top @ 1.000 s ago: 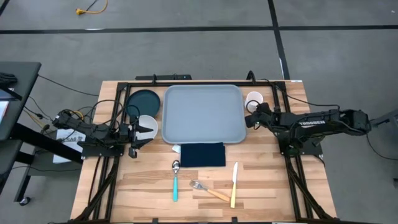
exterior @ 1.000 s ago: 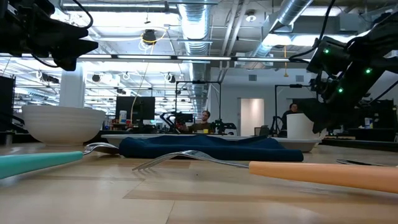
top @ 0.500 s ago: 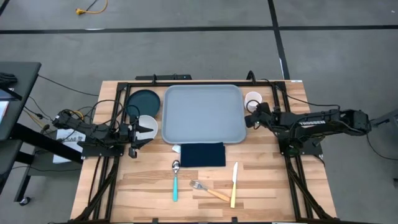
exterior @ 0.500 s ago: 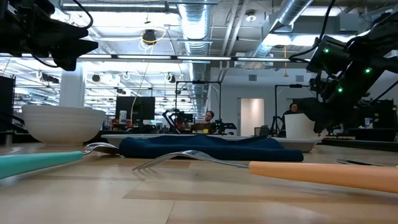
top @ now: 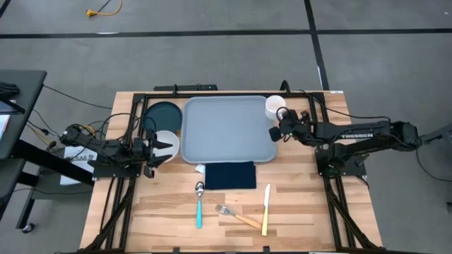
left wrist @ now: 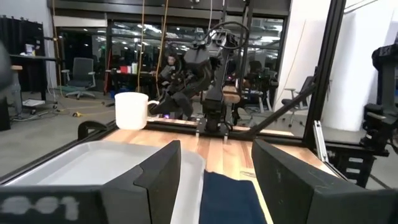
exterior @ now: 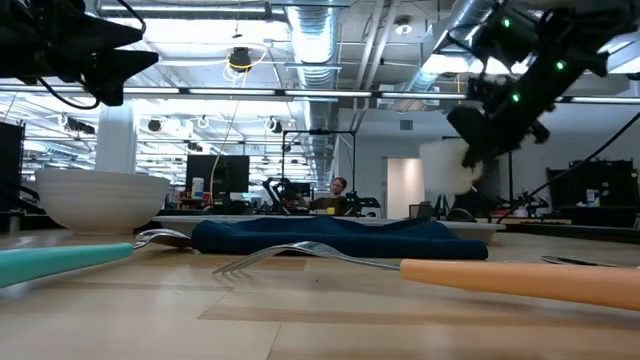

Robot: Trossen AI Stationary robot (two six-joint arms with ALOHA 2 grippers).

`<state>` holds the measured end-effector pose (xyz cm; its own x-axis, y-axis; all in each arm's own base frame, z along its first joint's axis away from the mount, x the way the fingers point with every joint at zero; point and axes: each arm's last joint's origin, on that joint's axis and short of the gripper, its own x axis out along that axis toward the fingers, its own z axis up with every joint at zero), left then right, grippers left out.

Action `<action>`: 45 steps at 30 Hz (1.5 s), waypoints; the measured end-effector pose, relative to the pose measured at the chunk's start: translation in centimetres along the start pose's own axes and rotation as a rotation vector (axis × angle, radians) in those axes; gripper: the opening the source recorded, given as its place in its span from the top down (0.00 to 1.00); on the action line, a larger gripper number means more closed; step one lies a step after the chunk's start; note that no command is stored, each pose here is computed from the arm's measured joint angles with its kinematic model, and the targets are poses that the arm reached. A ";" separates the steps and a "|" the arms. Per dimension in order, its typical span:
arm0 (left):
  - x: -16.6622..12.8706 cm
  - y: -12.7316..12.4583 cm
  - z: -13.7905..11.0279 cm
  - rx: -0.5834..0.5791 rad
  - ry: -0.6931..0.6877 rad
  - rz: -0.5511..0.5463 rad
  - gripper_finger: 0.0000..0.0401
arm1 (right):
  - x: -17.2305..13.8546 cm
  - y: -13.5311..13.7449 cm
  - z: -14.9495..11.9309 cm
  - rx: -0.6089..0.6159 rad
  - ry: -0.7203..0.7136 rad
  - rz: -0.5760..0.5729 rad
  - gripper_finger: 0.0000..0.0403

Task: Set up tray
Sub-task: Put the white cup on the top left of the gray serving tray

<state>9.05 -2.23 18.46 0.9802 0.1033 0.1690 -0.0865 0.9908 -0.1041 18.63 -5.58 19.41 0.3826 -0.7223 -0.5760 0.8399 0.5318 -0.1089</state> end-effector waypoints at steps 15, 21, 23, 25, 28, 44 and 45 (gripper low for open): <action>0.0 0.4 0.1 -0.054 -0.009 0.134 0.53 | -4.5 4.2 2.9 -0.114 -0.169 0.287 0.90; 0.7 0.0 0.4 -0.051 0.047 0.137 0.53 | -5.7 5.2 2.9 -0.128 -0.222 0.365 0.91; 1.2 -0.3 0.8 -0.041 0.065 0.137 0.53 | -5.9 5.4 2.9 -0.127 -0.232 0.380 0.91; 2.0 -0.7 1.5 -0.029 0.081 0.132 0.53 | -6.1 5.5 2.8 -0.129 -0.234 0.388 0.90; 3.6 -1.5 2.5 0.010 0.129 0.138 0.53 | -6.1 5.7 2.7 -0.135 -0.233 0.395 0.90; 15.1 -4.3 5.5 0.433 0.428 0.247 0.53 | -5.0 8.7 1.5 -0.276 -0.148 0.660 0.91; 15.6 -4.4 5.6 0.454 0.441 0.249 0.53 | -5.0 8.7 1.5 -0.282 -0.148 0.675 0.91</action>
<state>23.78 -4.45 27.01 0.8941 0.3828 -0.2322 -0.2906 0.8907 0.3494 24.60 2.06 22.56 0.8447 -0.2396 -0.4786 0.2805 0.9598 0.0145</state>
